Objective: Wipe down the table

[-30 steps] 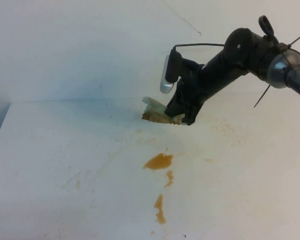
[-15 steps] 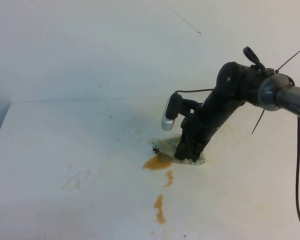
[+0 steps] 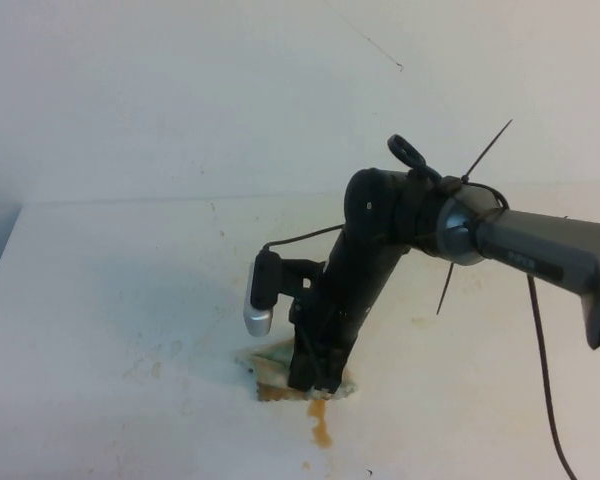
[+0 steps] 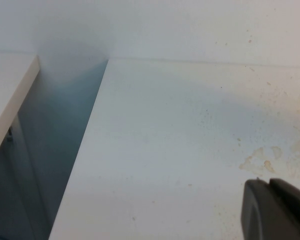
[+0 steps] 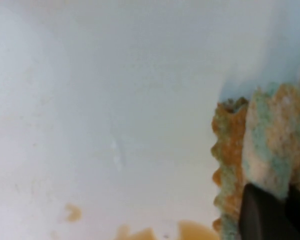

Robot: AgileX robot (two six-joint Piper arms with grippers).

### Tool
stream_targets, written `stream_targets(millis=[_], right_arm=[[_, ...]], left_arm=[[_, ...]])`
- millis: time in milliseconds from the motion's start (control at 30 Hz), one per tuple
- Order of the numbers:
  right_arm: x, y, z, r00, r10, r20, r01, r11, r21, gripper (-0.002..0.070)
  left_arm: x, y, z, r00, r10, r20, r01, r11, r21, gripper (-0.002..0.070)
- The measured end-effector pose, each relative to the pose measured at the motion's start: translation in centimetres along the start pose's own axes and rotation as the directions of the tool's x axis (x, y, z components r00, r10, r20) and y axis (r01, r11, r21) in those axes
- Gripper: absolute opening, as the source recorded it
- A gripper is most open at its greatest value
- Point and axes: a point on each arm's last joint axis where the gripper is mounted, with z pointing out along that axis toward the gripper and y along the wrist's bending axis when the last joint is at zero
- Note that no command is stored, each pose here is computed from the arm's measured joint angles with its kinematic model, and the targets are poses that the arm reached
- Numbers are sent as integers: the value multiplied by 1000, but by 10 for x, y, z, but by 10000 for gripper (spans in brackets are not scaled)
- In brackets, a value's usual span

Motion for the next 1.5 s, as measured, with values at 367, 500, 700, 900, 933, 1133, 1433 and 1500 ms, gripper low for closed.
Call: stream_targets(millis=[367, 500, 700, 900, 933, 1133, 1433, 1500], right_arm=[[33, 48, -21, 998, 67, 3, -67, 995, 69, 29], [48, 61, -12, 993, 116, 12, -117, 991, 61, 29], [51, 74, -3, 992, 123, 23, -124, 991, 50, 29], [35, 86, 5, 993, 84, 86, -86, 996, 25, 29], [33, 86, 4, 989, 97, 110, -101, 994, 31, 29], [27, 68, -30, 943, 191, 272, -251, 946, 204, 29], [57, 36, -109, 843, 277, 461, -460, 816, 351, 30], [65, 32, -118, 829, 296, 475, -487, 798, 354, 40]], left_arm=[[0, 0, 0, 1000, 0, 0, 0, 1000, 0, 0], [0, 0, 0, 1000, 0, 0, 0, 1000, 0, 0], [0, 0, 0, 1000, 0, 0, 0, 1000, 0, 0], [0, 0, 0, 1000, 0, 0, 0, 1000, 0, 0], [0, 0, 0, 1000, 0, 0, 0, 1000, 0, 0], [0, 0, 0, 1000, 0, 0, 0, 1000, 0, 0], [0, 0, 0, 1000, 0, 0, 0, 1000, 0, 0], [0, 0, 0, 1000, 0, 0, 0, 1000, 0, 0]])
